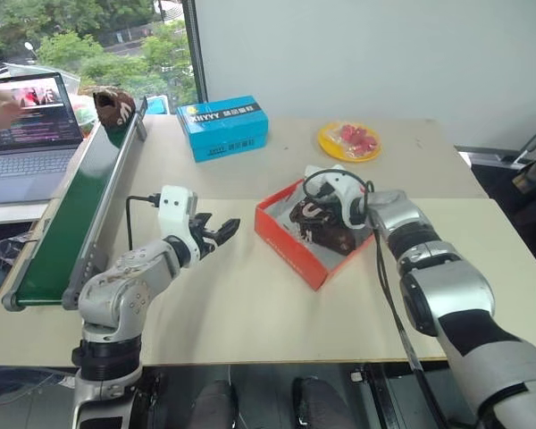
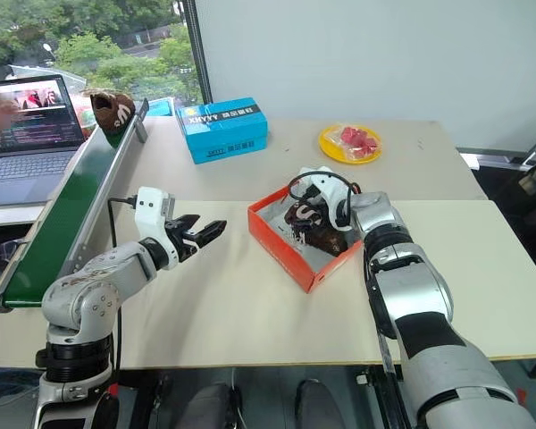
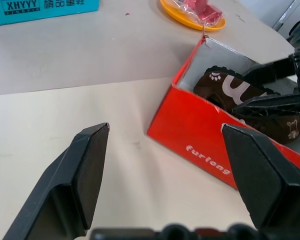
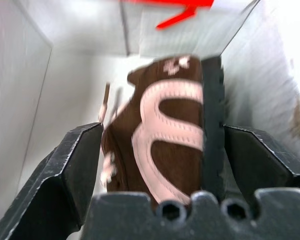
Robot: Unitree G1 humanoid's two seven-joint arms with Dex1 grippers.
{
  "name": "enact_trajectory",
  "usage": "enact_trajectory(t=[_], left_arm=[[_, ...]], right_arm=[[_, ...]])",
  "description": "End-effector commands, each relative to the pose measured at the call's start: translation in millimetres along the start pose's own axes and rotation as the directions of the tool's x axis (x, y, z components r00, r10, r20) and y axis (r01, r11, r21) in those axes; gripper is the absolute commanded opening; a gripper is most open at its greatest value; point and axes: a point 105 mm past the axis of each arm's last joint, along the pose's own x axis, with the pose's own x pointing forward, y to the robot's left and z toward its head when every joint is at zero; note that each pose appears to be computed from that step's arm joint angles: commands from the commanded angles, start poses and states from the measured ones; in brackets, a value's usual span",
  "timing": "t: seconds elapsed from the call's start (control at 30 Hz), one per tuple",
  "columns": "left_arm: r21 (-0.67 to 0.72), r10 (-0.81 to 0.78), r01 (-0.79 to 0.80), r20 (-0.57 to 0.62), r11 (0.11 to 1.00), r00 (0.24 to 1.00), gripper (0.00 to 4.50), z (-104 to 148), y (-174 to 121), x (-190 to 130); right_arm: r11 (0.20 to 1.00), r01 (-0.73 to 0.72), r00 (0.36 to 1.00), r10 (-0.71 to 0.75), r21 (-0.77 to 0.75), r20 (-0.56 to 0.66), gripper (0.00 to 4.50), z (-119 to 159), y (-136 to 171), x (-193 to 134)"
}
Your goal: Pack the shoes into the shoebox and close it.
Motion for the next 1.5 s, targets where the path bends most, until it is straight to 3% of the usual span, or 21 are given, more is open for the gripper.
enact_trajectory(t=[0.03,0.23,0.4,0.5,0.53,0.6,0.77,0.97,1.23,1.5], left_arm=[[0.041,0.091,-0.094,0.074,0.995,0.993,3.85,16.4,19.1,-11.6],[0.080,0.275,-0.286,0.125,0.955,0.953,3.85,13.1,58.4,-34.1],[0.061,0.367,-0.386,0.206,0.920,0.907,3.85,16.5,80.5,-51.4],[0.037,0.404,-0.422,0.226,0.906,0.886,3.85,14.0,92.4,-60.8],[0.021,0.409,-0.425,0.233,0.905,0.882,4.34,13.6,95.5,-64.4],[0.023,0.444,-0.461,0.232,0.887,0.866,4.48,10.1,107.3,-75.1],[-0.020,0.598,-0.612,0.240,0.791,0.765,4.48,3.6,153.3,-109.9],[-0.061,0.637,-0.645,0.253,0.762,0.729,4.48,-3.6,188.3,-132.4],[0.057,0.639,-0.660,0.200,0.749,0.743,4.48,-7.0,230.4,-128.8],[0.071,0.620,-0.641,0.190,0.764,0.761,4.48,-9.6,240.8,-115.3]], right_arm=[[0.994,-0.111,0.971,0.110,-0.007,0.210,4.46,64.4,17.2,-23.7],[0.939,-0.329,0.854,0.252,0.098,0.456,4.46,97.5,67.2,-68.9],[0.906,-0.408,0.820,0.306,0.118,0.483,4.46,75.4,103.3,-69.4],[0.917,-0.386,0.839,0.304,0.100,0.450,4.46,56.9,117.9,-57.5],[0.919,-0.383,0.843,0.305,0.097,0.442,4.50,51.4,121.9,-53.4],[0.926,-0.372,0.846,0.307,0.070,0.435,4.50,43.8,129.6,-46.1],[0.942,-0.333,0.847,0.275,0.050,0.455,4.50,45.9,136.3,-31.3],[0.934,-0.357,0.828,0.319,-0.006,0.460,4.50,47.3,155.0,-22.7],[0.924,-0.379,0.813,0.355,-0.044,0.462,4.50,54.6,168.8,-21.4],[0.924,-0.379,0.809,0.358,-0.052,0.465,4.50,60.4,168.7,-28.9]])
